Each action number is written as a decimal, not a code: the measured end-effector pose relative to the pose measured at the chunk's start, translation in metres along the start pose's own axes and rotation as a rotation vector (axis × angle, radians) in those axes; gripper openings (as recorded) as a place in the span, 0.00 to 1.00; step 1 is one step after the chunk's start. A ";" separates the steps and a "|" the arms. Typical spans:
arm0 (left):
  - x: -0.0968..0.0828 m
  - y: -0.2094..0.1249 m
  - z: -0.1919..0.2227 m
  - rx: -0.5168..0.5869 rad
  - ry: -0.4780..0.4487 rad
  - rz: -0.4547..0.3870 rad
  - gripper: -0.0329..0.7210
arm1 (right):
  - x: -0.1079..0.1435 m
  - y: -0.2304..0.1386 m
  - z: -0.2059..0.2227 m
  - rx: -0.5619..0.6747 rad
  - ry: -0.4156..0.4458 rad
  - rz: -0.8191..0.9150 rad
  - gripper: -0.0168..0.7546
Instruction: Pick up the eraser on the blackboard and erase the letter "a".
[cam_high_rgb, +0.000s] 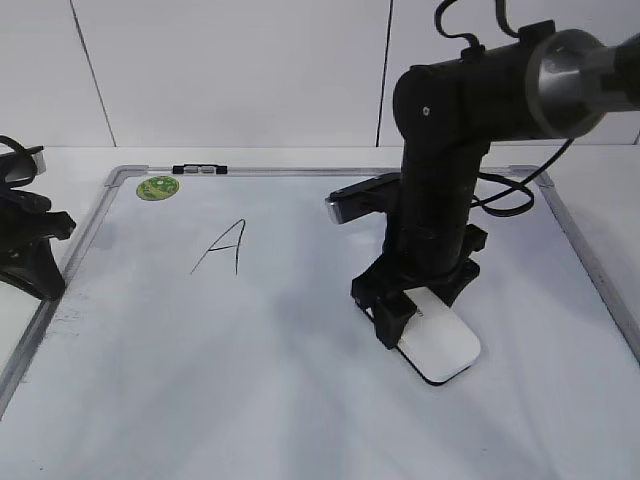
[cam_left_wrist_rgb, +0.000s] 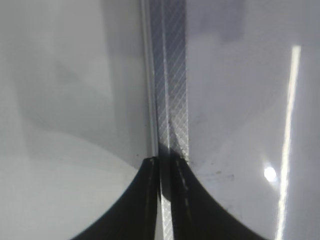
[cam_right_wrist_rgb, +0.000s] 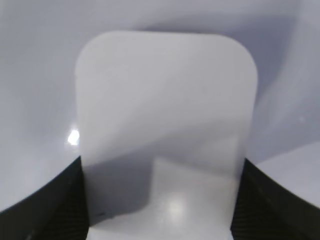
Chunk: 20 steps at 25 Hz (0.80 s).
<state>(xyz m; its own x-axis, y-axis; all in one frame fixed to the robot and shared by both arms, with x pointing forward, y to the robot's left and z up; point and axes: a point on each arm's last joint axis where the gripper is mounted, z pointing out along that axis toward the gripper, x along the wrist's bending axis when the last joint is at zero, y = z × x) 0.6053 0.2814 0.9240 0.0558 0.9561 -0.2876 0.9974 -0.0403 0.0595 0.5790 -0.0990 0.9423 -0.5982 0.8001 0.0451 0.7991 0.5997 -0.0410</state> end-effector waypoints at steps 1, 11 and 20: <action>0.000 0.000 0.000 -0.001 -0.002 -0.001 0.09 | -0.007 -0.001 0.000 -0.001 0.001 0.018 0.74; 0.000 0.000 0.000 -0.001 -0.004 -0.003 0.09 | -0.077 -0.016 -0.003 -0.013 0.007 0.201 0.74; 0.000 0.000 0.000 -0.002 -0.005 -0.004 0.09 | -0.082 -0.017 -0.004 -0.018 0.015 0.215 0.74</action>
<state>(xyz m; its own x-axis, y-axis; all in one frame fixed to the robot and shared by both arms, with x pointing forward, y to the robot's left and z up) 0.6054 0.2810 0.9241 0.0520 0.9547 -0.2929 0.9976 -0.0360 0.0598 0.6147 -0.1748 0.9434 -0.4127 0.9094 0.0518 0.9094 0.4146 -0.0336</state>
